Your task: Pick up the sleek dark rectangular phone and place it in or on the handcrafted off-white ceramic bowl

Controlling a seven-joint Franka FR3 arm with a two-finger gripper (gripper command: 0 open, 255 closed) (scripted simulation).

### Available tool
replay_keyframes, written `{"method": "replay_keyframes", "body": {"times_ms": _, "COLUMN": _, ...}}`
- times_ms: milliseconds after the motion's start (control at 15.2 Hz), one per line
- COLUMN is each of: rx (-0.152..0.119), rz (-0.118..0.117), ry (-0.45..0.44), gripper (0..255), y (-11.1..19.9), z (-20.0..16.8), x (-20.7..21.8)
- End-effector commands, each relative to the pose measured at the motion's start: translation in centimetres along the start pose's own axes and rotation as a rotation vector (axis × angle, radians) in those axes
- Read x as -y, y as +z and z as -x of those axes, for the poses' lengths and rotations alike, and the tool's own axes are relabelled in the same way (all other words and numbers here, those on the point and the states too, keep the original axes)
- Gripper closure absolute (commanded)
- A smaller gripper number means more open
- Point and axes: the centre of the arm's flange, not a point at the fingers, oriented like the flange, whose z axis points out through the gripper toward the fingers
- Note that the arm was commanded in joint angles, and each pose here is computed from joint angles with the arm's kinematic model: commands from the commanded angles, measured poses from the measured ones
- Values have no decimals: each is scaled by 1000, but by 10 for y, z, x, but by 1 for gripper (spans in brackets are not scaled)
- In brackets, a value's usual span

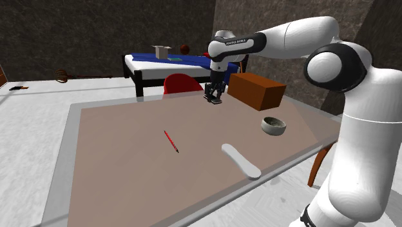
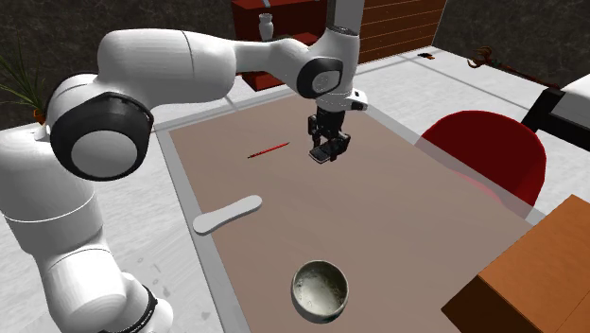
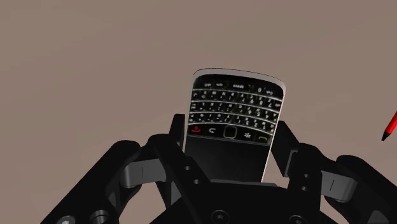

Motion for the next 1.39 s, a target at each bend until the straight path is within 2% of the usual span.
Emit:
{"method": "replay_keyframes", "body": {"times_ms": 0, "rx": 0, "rz": 0, "ry": -1, "gripper": 255, "y": 3, "z": 18, "x": -17}}
{"method": "replay_keyframes", "body": {"times_ms": 1320, "rx": 0, "rz": 0, "ry": -1, "gripper": 255, "y": -2, "z": 215, "x": -193}}
